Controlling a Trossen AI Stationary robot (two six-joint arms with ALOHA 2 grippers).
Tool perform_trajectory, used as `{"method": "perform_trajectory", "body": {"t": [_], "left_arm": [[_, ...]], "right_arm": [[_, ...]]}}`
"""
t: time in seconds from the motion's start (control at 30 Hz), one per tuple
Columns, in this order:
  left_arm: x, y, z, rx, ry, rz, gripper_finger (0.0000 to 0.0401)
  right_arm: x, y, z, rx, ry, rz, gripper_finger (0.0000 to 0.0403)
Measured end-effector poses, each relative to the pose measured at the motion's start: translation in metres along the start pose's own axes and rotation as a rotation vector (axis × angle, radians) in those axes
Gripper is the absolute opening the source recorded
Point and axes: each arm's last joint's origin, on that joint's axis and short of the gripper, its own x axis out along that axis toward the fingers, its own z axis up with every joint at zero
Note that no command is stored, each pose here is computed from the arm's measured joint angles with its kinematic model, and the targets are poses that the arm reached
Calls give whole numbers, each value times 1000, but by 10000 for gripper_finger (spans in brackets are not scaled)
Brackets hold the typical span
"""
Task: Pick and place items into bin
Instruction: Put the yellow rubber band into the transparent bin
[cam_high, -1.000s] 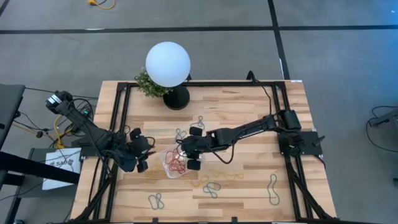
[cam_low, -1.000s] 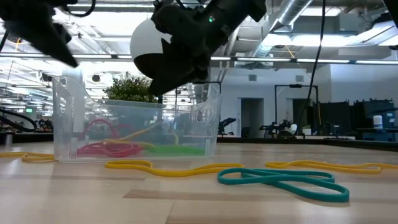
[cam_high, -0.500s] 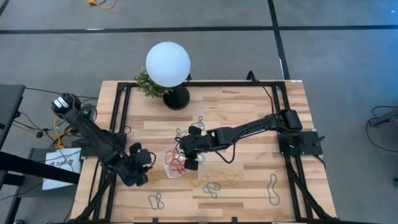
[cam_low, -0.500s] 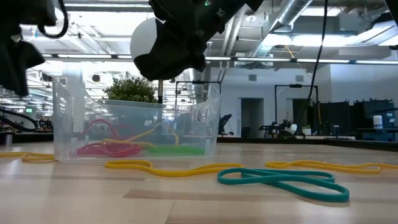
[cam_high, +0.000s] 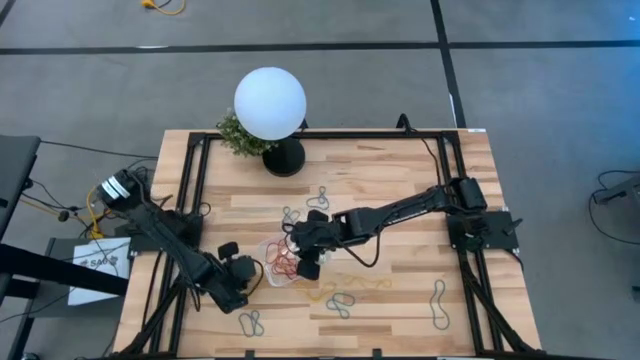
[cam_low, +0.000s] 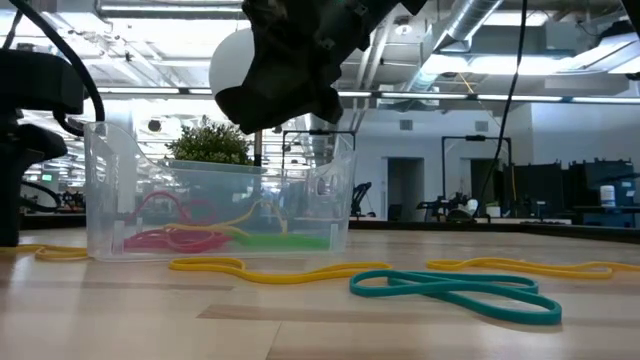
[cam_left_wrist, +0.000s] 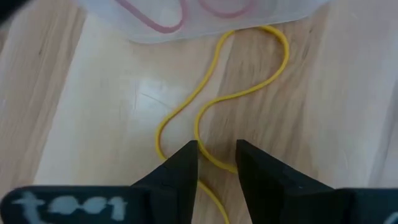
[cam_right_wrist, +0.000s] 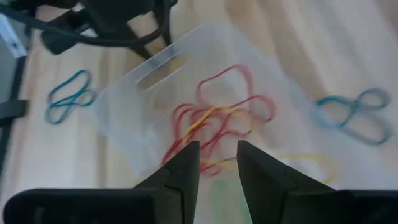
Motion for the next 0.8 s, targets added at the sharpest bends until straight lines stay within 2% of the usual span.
{"method": "perform_trajectory", "body": {"t": [0.17,0.27,0.4,0.57,0.67,0.8], "left_arm": [[11,0,0,-8,7,55,100],[12,0,0,-16,-11,68,100],[13,1,0,-15,-7,71,81],[13,-2,-1,19,-15,44,10],[10,-8,1,49,-32,29,5],[-5,-24,10,101,5,5,1]], "right_arm": [[-5,17,-5,-8,22,65,101],[-21,28,-8,-34,49,76,101],[-65,39,-4,-68,37,61,101],[-126,44,-10,-100,95,27,101],[-156,49,-22,-64,125,-56,101],[-189,59,-40,-79,73,-258,101]]}}
